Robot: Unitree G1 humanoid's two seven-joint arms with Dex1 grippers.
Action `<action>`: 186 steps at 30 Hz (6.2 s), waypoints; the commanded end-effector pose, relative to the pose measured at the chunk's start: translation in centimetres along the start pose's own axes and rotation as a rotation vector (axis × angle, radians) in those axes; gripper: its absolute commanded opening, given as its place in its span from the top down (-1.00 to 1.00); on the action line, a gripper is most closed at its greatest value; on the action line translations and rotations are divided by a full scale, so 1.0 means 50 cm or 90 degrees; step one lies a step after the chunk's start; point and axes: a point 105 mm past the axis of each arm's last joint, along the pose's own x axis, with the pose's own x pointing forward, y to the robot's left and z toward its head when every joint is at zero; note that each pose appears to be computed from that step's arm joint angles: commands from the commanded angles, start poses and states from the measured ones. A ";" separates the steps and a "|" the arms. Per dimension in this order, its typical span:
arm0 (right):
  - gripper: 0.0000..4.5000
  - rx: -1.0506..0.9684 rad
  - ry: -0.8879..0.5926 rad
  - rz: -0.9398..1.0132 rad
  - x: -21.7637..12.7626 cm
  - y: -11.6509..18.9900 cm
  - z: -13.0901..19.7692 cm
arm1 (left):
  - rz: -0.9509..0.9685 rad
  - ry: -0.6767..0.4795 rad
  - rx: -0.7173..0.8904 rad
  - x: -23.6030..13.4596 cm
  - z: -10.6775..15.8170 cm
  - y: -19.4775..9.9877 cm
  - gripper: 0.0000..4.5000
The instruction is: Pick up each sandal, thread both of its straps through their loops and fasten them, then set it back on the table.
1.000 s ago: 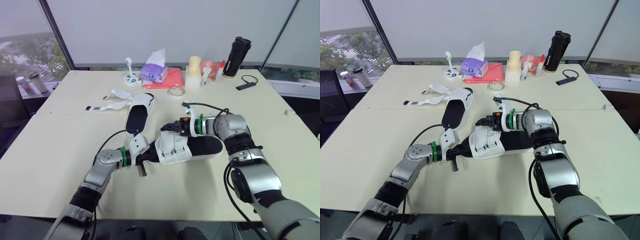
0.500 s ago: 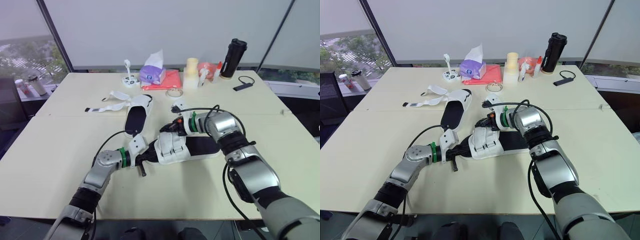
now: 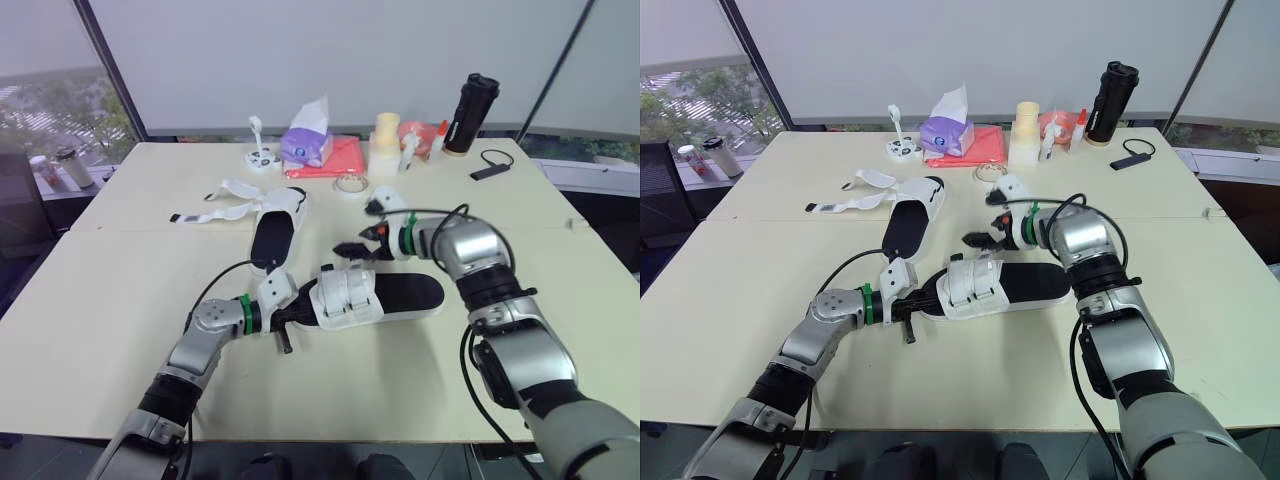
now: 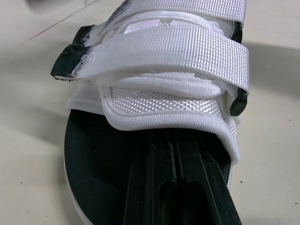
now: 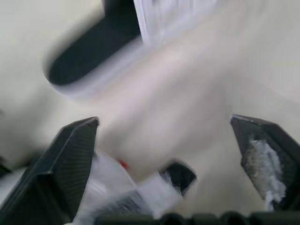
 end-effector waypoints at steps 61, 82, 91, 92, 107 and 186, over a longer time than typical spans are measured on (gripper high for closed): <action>0.97 0.355 -0.207 0.136 -0.109 0.014 -0.006 | -0.028 0.145 0.050 -0.158 0.002 -0.013 1.00; 0.97 0.596 -0.664 -0.555 -0.204 -0.218 -0.005 | -0.051 0.108 0.056 -0.103 0.024 -0.008 1.00; 0.97 0.644 -0.653 -0.623 -0.184 -0.256 -0.041 | -0.046 0.102 0.054 -0.094 0.020 -0.016 1.00; 0.97 0.642 -0.647 -0.627 -0.180 -0.256 -0.044 | -0.045 0.102 0.054 -0.095 0.019 -0.017 1.00; -0.98 0.604 -0.595 -0.606 -0.194 -0.213 -0.081 | -0.009 0.069 0.020 -0.109 0.043 -0.009 1.00; -1.00 -0.213 -0.290 -0.129 -0.107 0.144 -0.075 | 0.364 0.128 0.915 -0.066 0.196 0.284 0.99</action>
